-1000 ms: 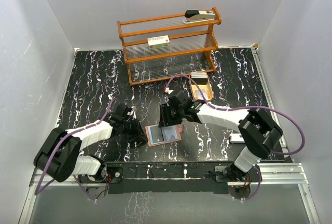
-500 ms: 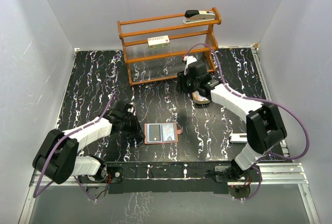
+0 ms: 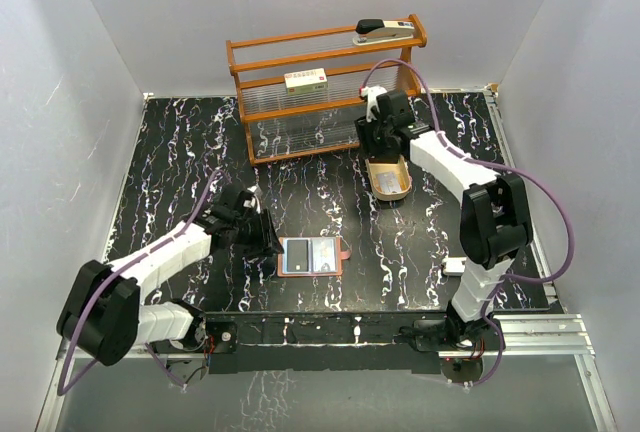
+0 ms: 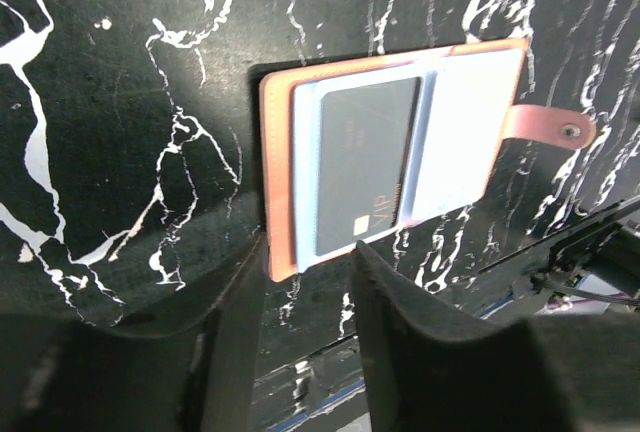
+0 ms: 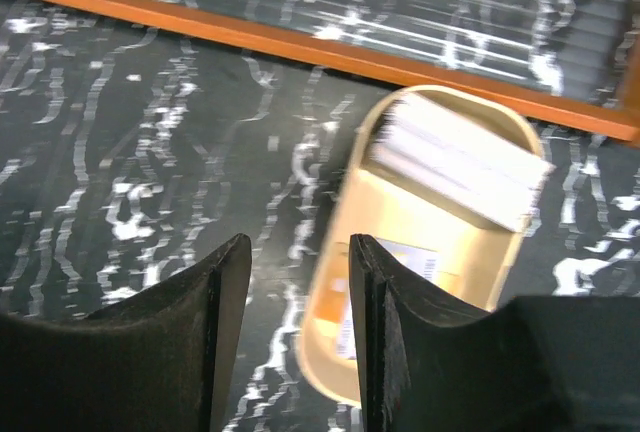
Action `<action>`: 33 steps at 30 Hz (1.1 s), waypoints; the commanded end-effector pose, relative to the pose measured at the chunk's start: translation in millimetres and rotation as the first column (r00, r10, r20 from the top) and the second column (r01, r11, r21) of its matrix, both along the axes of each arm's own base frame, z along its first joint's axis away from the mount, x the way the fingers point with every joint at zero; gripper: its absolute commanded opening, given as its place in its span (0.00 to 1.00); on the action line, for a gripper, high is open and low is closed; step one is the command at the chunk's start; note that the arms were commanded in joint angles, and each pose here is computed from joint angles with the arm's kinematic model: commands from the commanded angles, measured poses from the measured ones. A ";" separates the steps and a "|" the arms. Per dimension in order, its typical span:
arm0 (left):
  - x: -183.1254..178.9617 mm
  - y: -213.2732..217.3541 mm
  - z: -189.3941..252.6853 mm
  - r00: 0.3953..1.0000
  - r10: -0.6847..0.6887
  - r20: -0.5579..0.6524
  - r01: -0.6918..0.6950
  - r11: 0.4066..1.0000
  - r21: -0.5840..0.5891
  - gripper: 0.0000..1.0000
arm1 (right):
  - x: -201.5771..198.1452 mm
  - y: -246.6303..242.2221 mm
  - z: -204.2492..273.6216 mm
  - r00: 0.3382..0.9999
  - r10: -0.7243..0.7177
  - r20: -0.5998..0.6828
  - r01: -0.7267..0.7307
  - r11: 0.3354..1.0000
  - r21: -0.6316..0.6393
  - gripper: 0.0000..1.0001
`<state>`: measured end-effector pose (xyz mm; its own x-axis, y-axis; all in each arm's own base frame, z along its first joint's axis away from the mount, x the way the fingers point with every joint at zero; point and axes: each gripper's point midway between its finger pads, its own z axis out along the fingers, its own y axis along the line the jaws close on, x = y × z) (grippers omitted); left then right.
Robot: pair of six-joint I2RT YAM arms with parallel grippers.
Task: Put the credit cards into the card holder
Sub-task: Pick up the credit card from the storage box.
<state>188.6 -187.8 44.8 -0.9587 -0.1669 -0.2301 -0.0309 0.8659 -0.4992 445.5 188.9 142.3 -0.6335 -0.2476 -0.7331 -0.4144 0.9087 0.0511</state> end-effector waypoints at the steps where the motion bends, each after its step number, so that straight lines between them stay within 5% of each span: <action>1: 5.7 -5.7 38.5 0.994 -0.070 0.088 0.072 0.997 -0.027 0.42 | 43.8 -43.1 33.3 0.988 -0.023 0.152 0.035 0.997 -0.075 0.43; 9: 3.8 0.4 99.5 0.953 -0.172 0.250 0.180 0.984 -0.009 0.58 | 59.4 -62.1 18.3 0.957 0.198 0.210 -0.137 0.952 -0.275 0.43; 11: 1.5 4.3 109.8 0.938 -0.183 0.294 0.192 0.981 -0.001 0.96 | 58.7 -67.6 14.5 0.935 0.279 0.221 -0.186 0.912 -0.365 0.43; 12: 0.0 6.0 113.4 0.931 -0.188 0.312 0.198 0.980 0.001 0.98 | 57.9 -67.6 12.8 0.924 0.314 0.221 -0.211 0.896 -0.390 0.43; 20: -8.1 5.6 130.1 0.877 -0.211 0.432 0.249 0.968 -0.033 0.99 | 57.5 -62.2 0.4 0.863 0.467 0.190 -0.336 0.814 -0.474 0.49; 33: -7.6 9.5 131.4 0.869 -0.193 0.456 0.231 0.973 -0.028 0.99 | 50.0 -54.1 -10.8 0.799 0.579 0.160 -0.419 0.728 -0.542 0.52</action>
